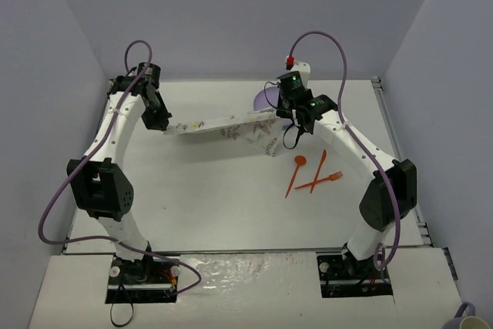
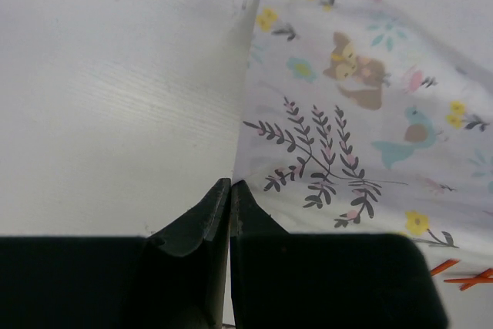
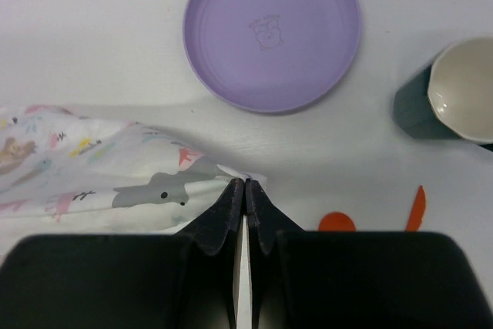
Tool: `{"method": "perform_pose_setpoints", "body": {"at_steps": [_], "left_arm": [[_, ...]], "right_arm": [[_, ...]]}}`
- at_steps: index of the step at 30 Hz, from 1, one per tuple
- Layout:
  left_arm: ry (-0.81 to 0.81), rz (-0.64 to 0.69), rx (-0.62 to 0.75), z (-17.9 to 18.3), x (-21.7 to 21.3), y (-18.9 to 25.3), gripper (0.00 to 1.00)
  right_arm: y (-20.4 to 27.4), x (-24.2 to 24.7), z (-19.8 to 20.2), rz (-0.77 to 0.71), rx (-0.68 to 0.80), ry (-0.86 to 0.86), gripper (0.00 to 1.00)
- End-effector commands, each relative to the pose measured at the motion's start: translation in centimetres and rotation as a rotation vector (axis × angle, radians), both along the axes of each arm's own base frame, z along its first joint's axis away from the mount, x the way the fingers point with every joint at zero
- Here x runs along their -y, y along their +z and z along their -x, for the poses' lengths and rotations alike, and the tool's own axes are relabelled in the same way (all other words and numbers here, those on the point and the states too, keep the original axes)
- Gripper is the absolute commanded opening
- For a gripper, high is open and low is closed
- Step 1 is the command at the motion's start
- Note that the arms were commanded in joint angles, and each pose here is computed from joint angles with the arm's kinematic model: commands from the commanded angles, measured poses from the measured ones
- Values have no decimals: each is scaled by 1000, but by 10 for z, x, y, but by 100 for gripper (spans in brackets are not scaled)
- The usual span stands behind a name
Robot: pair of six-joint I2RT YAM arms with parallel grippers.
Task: Set the dinner table for one person
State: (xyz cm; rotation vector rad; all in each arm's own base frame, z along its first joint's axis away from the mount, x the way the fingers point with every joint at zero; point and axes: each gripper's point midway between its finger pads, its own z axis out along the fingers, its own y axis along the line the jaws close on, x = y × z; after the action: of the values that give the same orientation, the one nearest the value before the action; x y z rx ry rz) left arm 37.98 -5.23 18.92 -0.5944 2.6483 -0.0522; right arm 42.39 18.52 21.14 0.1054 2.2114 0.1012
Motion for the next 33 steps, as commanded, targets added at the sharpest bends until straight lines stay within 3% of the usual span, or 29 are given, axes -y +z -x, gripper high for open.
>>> {"method": "perform_pose_setpoints", "body": {"at_steps": [1, 6, 13, 25, 26, 27, 28, 29, 32, 33], "left_arm": [[10, -6, 107, -25, -26, 56, 0], [2, -35, 130, -31, -32, 84, 0], [-3, -35, 69, -8, -32, 44, 0], [33, -50, 47, 72, -40, 23, 0], [38, -63, 45, 77, -43, 24, 0], [47, -86, 35, 85, -48, 25, 2], [52, -102, 33, 93, -51, 28, 12], [53, -110, 36, 98, -53, 31, 28], [64, -129, 45, 111, -57, 38, 64], [68, -133, 56, 114, -58, 41, 70]], "right_arm": [[53, -2, -43, -75, 119, 13, 0], [58, -10, -51, -109, 117, 57, 0], [19, -14, -23, -136, 10, 94, 0], [-41, -30, 85, -136, -165, 170, 1], [-43, -27, 90, -138, -179, 154, 9], [-44, -28, 98, -136, -193, 152, 29], [-46, -27, 105, -129, -205, 147, 44], [-48, -23, 109, -116, -220, 130, 50], [-41, -12, 118, -82, -222, 77, 63], [-34, -9, 118, -82, -202, 64, 66]]}}
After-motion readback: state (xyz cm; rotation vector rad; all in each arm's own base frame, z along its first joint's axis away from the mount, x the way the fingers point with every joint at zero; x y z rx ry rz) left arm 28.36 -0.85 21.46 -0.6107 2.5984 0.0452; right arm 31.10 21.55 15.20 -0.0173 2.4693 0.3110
